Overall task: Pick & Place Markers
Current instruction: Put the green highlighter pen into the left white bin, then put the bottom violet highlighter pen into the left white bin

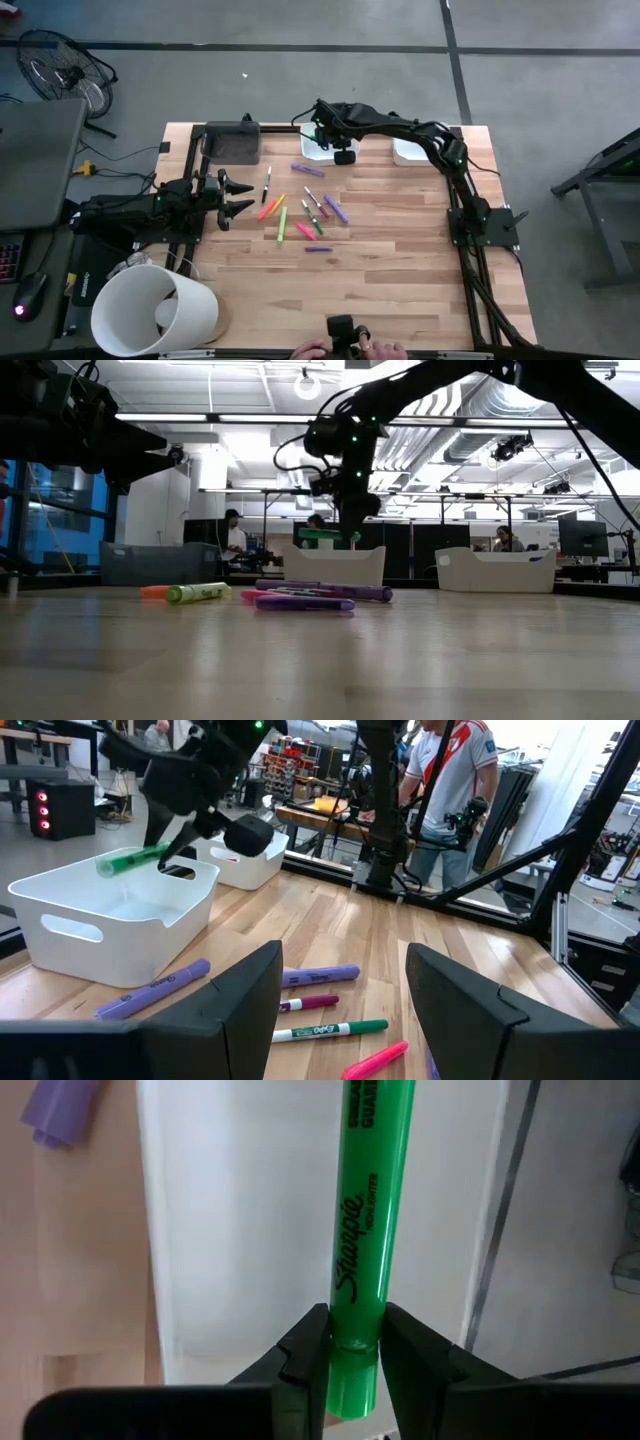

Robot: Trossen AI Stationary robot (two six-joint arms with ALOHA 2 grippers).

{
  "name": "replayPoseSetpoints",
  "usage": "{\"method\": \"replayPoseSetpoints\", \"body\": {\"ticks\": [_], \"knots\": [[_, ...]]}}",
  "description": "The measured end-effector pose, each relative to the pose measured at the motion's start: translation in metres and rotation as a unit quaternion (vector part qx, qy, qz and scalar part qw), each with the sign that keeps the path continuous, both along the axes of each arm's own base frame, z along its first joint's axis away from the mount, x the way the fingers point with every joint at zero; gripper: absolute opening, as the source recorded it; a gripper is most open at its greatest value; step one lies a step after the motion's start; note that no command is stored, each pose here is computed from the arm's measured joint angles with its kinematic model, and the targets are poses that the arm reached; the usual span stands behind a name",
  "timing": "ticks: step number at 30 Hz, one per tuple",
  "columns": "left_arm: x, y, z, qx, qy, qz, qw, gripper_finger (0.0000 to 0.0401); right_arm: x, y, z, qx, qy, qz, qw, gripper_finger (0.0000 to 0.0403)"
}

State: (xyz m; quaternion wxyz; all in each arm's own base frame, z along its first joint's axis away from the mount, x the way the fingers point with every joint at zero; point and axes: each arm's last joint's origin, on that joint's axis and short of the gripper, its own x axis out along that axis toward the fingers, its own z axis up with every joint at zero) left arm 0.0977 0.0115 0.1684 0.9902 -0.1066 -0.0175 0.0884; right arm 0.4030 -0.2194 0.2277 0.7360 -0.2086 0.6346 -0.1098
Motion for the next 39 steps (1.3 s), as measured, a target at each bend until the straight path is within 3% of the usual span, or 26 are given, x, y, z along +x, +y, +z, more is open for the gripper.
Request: {"method": "replayPoseSetpoints", "body": {"ticks": [16,25,39], "knots": [[0.0,0.0,0.0,0.0,0.0,0.0,1.0,0.0211,0.0,0.001,-0.007,0.013,0.021,0.032,0.999,0.0075],[0.0,0.0,0.0,0.0,0.0,0.0,1.0,0.0211,0.0,0.001,-0.007,0.011,0.019,0.03,0.999,0.0122],[0.0,0.0,0.0,0.0,0.0,0.0,1.0,0.0211,-0.002,0.013,0.014,-0.041,0.003,-0.037,0.998,0.0134]]}}
